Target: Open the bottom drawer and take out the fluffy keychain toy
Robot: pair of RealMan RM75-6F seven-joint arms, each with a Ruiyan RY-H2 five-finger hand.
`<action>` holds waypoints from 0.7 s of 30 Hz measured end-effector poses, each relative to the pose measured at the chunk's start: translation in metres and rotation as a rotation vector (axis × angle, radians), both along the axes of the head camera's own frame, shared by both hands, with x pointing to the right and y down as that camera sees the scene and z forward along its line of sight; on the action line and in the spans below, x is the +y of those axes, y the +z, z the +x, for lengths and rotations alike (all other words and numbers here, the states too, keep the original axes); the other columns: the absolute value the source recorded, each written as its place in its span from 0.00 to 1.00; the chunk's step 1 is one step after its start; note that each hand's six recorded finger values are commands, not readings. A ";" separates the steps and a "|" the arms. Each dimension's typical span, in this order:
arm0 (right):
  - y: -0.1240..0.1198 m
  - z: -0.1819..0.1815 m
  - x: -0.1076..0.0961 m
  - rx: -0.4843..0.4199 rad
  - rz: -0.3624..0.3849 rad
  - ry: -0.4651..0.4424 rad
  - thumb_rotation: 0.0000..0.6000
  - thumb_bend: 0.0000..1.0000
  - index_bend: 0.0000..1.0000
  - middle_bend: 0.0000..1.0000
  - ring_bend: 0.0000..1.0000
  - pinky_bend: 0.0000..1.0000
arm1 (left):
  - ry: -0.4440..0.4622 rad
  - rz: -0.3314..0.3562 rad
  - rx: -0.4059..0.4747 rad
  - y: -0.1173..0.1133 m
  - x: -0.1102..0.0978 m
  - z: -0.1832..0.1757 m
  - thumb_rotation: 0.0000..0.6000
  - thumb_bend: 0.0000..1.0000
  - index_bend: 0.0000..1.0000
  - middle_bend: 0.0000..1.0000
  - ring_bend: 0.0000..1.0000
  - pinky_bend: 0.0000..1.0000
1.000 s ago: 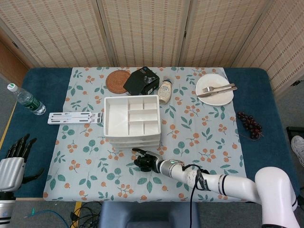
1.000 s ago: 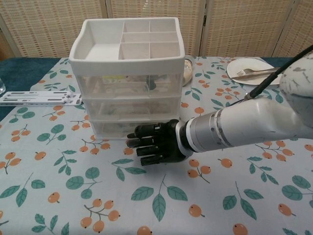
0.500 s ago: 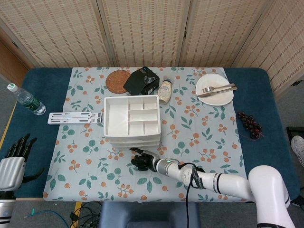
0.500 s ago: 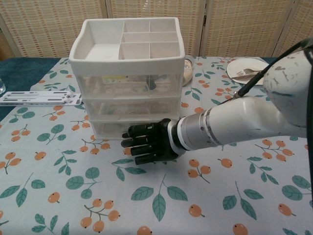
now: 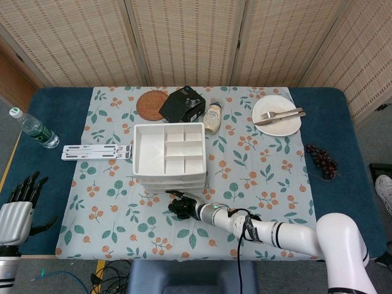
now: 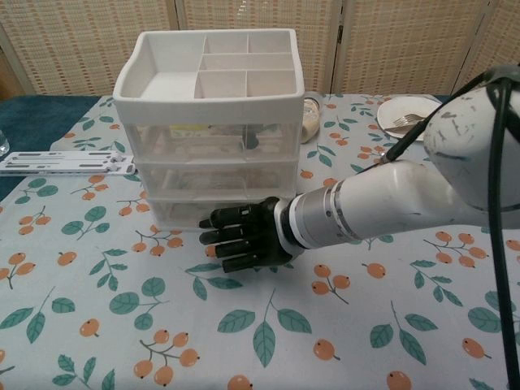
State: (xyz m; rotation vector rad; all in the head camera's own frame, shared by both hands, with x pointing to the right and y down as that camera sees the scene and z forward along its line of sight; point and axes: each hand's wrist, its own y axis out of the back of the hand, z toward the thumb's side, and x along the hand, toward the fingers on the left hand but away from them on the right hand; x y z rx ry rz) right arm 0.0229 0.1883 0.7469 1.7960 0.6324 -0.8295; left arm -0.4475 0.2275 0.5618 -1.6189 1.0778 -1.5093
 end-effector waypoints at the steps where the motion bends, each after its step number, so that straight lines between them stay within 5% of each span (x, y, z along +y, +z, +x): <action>1: 0.000 0.000 0.000 0.000 0.000 -0.002 1.00 0.92 0.00 0.78 1.00 1.00 | 0.000 0.000 0.000 0.000 0.000 0.000 1.00 0.19 0.09 0.00 0.03 0.12; 21: -0.007 -0.001 0.013 -0.015 0.011 -0.070 1.00 0.93 0.00 0.78 1.00 1.00 | 0.005 -0.004 -0.001 -0.002 0.002 0.001 1.00 0.19 0.09 0.00 0.03 0.12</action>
